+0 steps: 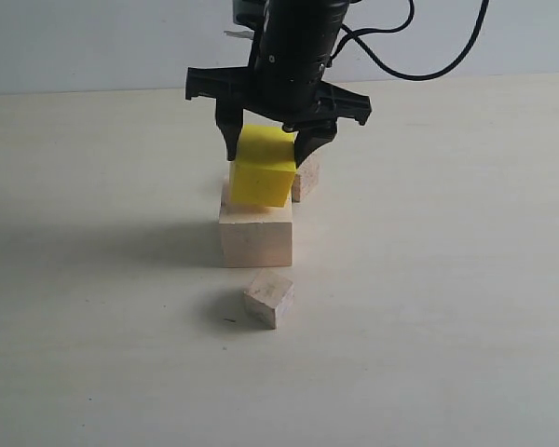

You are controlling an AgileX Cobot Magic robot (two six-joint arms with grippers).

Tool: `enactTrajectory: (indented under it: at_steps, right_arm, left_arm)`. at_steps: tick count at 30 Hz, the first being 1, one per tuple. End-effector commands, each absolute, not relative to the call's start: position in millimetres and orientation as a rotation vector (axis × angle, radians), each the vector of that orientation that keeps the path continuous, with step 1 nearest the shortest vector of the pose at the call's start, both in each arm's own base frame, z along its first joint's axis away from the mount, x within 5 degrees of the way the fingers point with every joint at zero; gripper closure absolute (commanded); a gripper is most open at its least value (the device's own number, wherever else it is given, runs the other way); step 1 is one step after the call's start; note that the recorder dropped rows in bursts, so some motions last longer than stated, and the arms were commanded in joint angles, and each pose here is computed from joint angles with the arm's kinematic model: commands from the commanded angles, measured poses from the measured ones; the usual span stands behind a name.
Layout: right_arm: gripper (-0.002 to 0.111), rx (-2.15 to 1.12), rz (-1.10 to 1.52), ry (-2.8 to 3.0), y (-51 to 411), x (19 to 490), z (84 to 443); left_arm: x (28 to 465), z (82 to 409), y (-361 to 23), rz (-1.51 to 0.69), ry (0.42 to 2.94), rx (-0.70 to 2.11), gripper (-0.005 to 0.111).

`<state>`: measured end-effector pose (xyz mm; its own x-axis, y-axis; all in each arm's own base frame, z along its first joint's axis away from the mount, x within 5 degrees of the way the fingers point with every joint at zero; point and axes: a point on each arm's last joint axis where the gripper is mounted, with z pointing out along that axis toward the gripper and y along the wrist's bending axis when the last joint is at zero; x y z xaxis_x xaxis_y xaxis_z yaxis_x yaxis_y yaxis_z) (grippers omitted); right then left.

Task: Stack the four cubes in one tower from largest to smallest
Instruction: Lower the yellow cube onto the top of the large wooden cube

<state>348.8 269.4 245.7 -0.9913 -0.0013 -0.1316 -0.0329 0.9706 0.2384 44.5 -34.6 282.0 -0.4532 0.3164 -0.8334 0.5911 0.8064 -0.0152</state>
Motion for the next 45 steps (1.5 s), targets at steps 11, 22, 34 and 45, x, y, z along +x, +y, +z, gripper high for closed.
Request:
enactTrajectory:
  at_steps: [11,22,34,45]
  right_arm:
    - [0.108,-0.029,0.361,2.972,267.9,351.1,247.0]
    - [0.108,-0.049,0.357,2.997,269.9,351.9,238.8]
    - [0.102,-0.049,0.357,3.000,269.9,351.7,238.8]
    - [0.059,-0.034,0.389,3.010,271.6,350.5,239.1]
  left_arm:
    - [44.4,280.8,-35.2,-0.391,2.069,0.668,0.107]
    - [43.3,281.3,-34.4,-0.393,2.061,0.666,0.107]
    - [36.2,283.2,-29.6,-0.405,2.007,0.650,0.107]
    - [36.2,283.2,-29.6,-0.405,2.007,0.650,0.107]
